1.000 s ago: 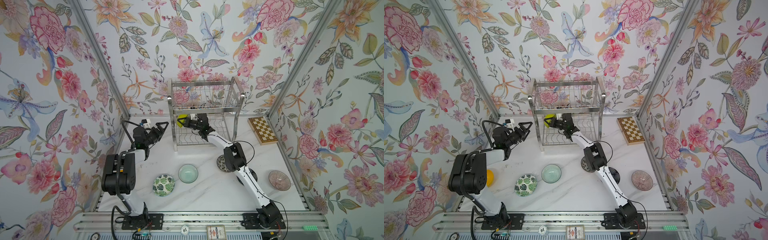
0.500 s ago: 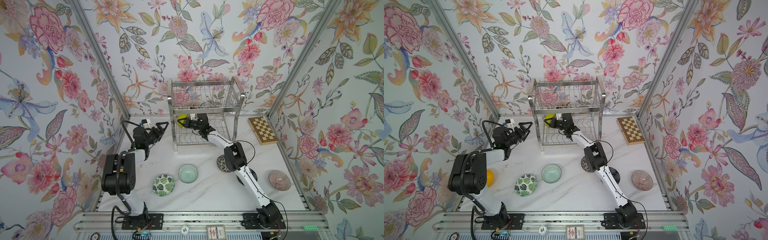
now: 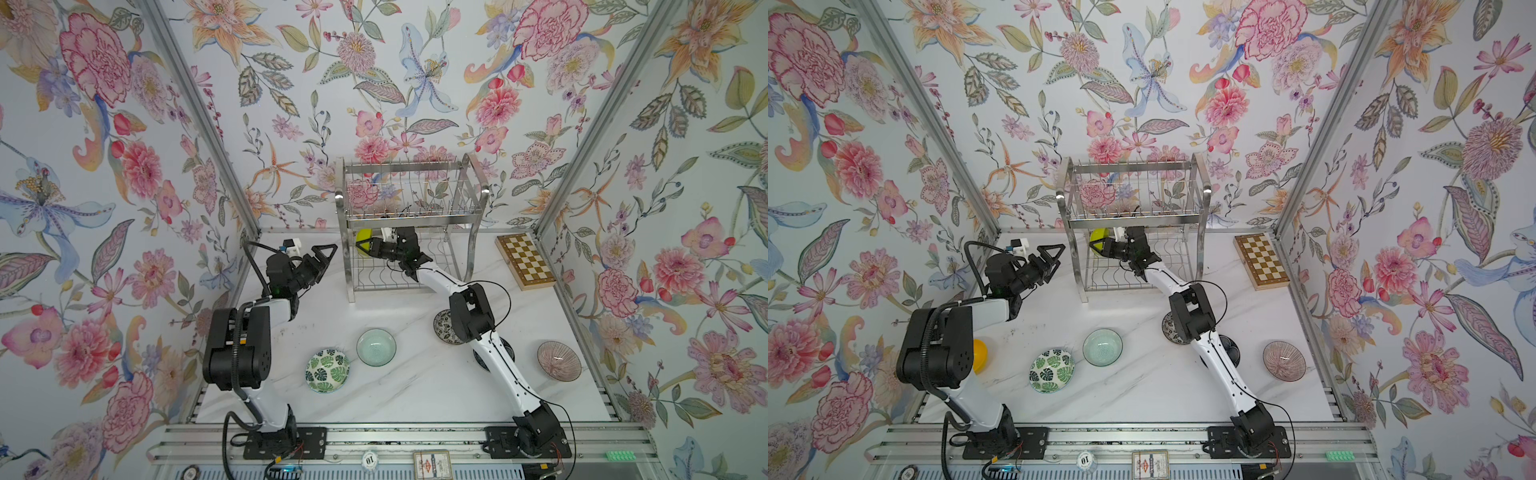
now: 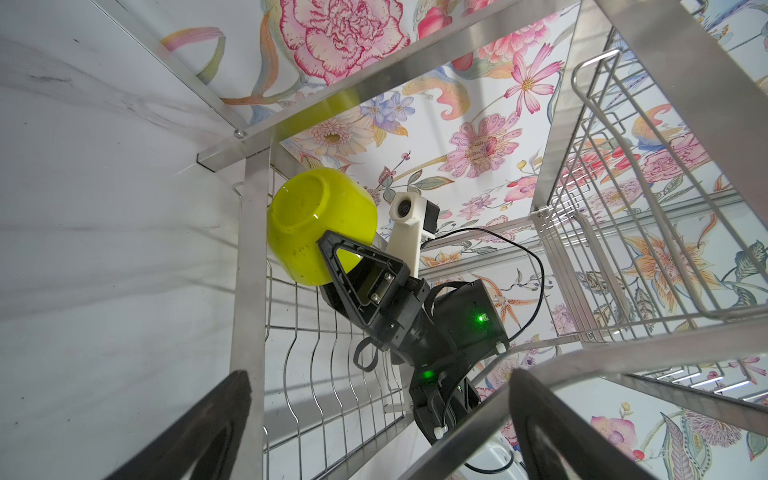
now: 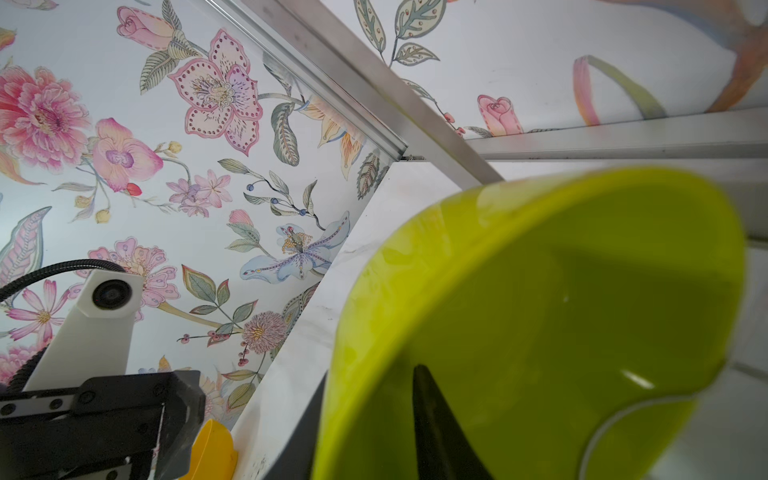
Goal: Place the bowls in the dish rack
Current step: 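Stand the lime-green bowl on edge in the lower rack slots with the right gripper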
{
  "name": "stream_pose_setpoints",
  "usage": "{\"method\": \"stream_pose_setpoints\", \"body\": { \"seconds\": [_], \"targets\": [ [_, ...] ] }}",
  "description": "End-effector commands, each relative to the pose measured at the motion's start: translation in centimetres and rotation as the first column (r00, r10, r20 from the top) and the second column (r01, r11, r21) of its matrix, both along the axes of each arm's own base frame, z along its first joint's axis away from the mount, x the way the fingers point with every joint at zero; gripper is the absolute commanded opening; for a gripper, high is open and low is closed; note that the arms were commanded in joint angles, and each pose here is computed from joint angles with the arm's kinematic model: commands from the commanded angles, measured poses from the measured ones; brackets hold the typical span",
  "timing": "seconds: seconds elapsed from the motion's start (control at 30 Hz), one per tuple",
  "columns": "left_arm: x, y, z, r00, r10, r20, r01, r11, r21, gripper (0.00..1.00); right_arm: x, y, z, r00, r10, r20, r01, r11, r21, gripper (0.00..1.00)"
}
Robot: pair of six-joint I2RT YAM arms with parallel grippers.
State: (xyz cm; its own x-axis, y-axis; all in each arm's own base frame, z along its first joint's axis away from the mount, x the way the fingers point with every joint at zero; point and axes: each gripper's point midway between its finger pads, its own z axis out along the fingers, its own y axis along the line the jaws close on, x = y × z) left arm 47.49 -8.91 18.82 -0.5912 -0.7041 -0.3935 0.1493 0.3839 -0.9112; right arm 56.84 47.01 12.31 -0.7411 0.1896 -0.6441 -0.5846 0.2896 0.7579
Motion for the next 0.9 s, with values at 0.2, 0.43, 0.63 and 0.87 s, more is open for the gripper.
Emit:
{"method": "stream_pose_setpoints", "body": {
  "seconds": [0.2,0.43,0.63,0.87],
  "targets": [
    [0.2,0.6,0.2,1.0,0.013,0.011,-0.013,1.0,0.004,0.99,1.1,-2.0,0.3,0.998,-0.055,-0.032,0.054,0.998,-0.03,0.38],
    [0.2,0.5,0.3,1.0,0.012,0.013,-0.013,1.0,0.005,0.99,0.9,-2.1,2.0,0.999,-0.05,-0.01,0.05,0.999,-0.022,0.43],
    [0.1,0.6,0.3,1.0,0.013,0.012,-0.013,1.0,0.006,0.99,0.7,-2.2,2.7,0.999,-0.049,0.0,0.049,0.998,-0.025,0.49],
    [-0.1,0.6,0.0,1.0,0.015,0.001,-0.015,1.0,0.005,0.99,0.5,-2.2,3.2,0.999,-0.051,0.011,0.051,0.998,-0.02,0.6]
  ]
}}
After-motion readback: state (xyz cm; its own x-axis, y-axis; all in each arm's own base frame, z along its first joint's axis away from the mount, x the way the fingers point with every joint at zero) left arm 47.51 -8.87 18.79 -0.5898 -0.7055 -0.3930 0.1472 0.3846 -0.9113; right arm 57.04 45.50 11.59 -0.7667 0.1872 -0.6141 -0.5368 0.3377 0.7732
